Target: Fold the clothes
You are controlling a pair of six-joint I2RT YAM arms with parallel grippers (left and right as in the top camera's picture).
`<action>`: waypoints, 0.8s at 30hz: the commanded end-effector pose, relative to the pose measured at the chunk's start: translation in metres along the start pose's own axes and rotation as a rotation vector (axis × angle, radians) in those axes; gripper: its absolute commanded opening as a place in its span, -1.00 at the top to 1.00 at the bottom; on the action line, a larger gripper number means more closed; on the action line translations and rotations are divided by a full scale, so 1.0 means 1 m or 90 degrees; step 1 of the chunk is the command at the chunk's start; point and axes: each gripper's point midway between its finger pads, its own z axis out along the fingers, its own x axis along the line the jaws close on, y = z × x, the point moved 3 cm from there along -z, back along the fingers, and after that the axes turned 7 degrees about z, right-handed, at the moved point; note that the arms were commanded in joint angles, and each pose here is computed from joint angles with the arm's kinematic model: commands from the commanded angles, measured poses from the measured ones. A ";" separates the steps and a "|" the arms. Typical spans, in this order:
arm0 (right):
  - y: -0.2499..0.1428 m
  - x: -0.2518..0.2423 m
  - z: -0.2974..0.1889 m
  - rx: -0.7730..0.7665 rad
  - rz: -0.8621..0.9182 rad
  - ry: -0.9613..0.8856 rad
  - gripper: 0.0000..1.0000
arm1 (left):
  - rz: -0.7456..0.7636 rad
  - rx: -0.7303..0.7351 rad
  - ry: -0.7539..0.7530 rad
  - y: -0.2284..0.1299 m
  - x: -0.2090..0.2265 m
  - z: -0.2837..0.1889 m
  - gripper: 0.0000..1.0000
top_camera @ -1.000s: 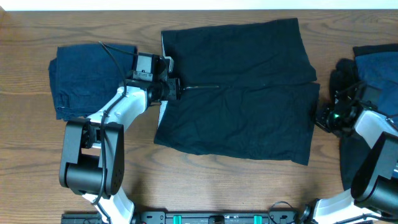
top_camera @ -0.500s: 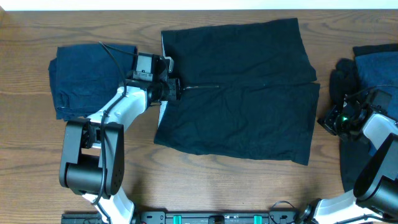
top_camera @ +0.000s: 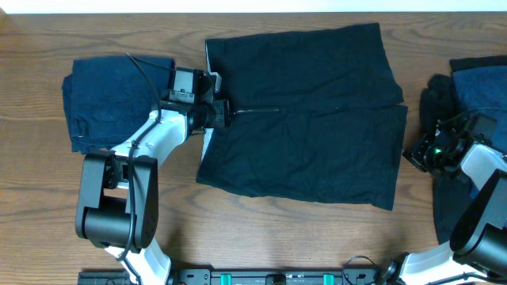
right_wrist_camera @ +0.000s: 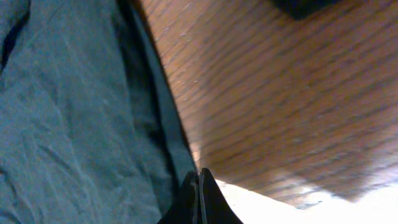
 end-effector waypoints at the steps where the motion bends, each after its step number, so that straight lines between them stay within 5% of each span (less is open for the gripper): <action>1: -0.010 0.010 0.005 0.020 -0.033 0.014 0.97 | -0.005 0.007 -0.001 -0.003 0.002 0.003 -0.09; 24: -0.017 -0.002 0.012 0.015 -0.028 -0.038 0.97 | -0.005 0.008 -0.001 -0.003 0.002 0.003 -0.08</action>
